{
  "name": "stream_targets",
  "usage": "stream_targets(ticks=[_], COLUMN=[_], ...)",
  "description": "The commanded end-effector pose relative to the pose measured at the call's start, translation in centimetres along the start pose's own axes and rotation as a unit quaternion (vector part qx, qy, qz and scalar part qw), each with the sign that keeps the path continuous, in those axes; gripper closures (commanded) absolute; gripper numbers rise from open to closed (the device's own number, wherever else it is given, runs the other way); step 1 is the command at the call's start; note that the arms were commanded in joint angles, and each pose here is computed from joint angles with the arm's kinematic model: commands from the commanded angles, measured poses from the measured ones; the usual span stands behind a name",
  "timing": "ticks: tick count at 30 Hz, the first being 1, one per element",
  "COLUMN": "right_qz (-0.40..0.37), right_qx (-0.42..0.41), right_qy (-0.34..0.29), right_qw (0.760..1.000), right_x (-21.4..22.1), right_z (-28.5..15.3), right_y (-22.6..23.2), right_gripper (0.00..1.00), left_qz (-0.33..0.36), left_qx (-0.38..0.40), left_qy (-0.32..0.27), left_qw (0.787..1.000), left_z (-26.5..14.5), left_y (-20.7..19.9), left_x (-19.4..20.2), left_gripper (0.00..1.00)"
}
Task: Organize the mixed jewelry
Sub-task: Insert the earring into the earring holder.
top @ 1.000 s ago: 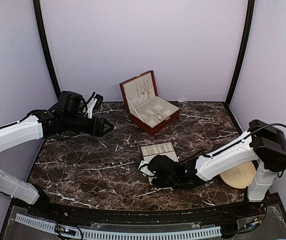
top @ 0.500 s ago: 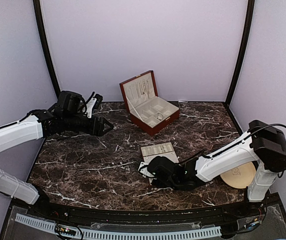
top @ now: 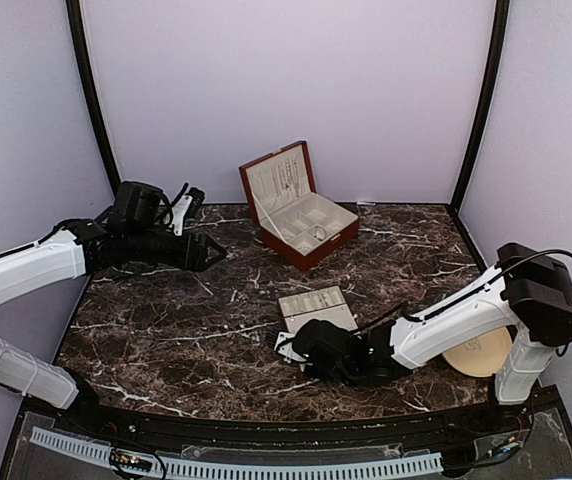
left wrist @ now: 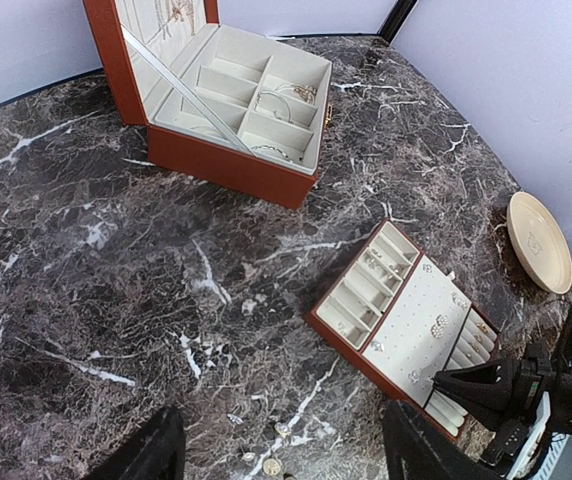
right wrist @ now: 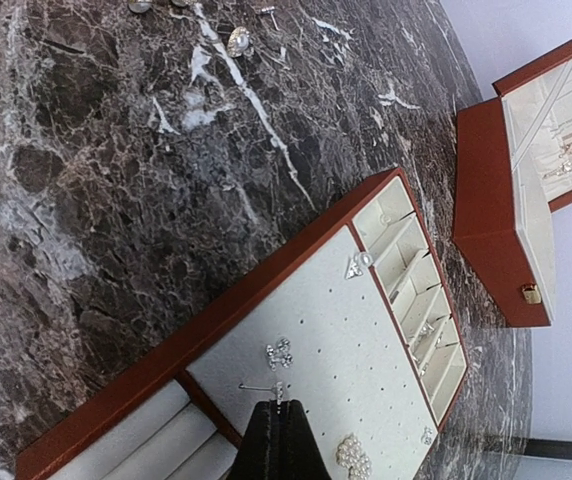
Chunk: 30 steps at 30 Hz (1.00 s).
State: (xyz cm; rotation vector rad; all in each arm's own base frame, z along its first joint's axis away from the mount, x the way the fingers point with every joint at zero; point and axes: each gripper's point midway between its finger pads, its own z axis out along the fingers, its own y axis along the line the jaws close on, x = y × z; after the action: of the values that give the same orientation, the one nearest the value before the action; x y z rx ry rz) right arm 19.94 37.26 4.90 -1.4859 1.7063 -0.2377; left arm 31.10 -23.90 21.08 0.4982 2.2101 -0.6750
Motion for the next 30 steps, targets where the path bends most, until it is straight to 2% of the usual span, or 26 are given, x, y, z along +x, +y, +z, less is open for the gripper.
stream_targets(ticks=[1, 7, 30], right_qz=[-0.027, -0.037, -0.042], right_qx=[0.000, -0.001, -0.024], right_qy=[0.002, 0.001, -0.013], right_qw=[1.000, 0.999, 0.999], right_x=[-0.2, -0.3, -1.3], right_z=[-0.4, -0.7, -1.5], right_y=[0.8, 1.2, 1.9], right_gripper=[1.00, 1.00, 0.81], left_qz=[0.003, 0.002, -0.002], left_qx=[0.006, 0.007, 0.003], left_qy=[-0.008, -0.006, -0.005], left_qw=[1.000, 1.000, 1.000], left_z=[-0.9, -0.9, -0.8], left_y=[-0.2, -0.2, 0.3], left_x=[-0.2, -0.1, -0.1], left_gripper=[0.30, 0.30, 0.30])
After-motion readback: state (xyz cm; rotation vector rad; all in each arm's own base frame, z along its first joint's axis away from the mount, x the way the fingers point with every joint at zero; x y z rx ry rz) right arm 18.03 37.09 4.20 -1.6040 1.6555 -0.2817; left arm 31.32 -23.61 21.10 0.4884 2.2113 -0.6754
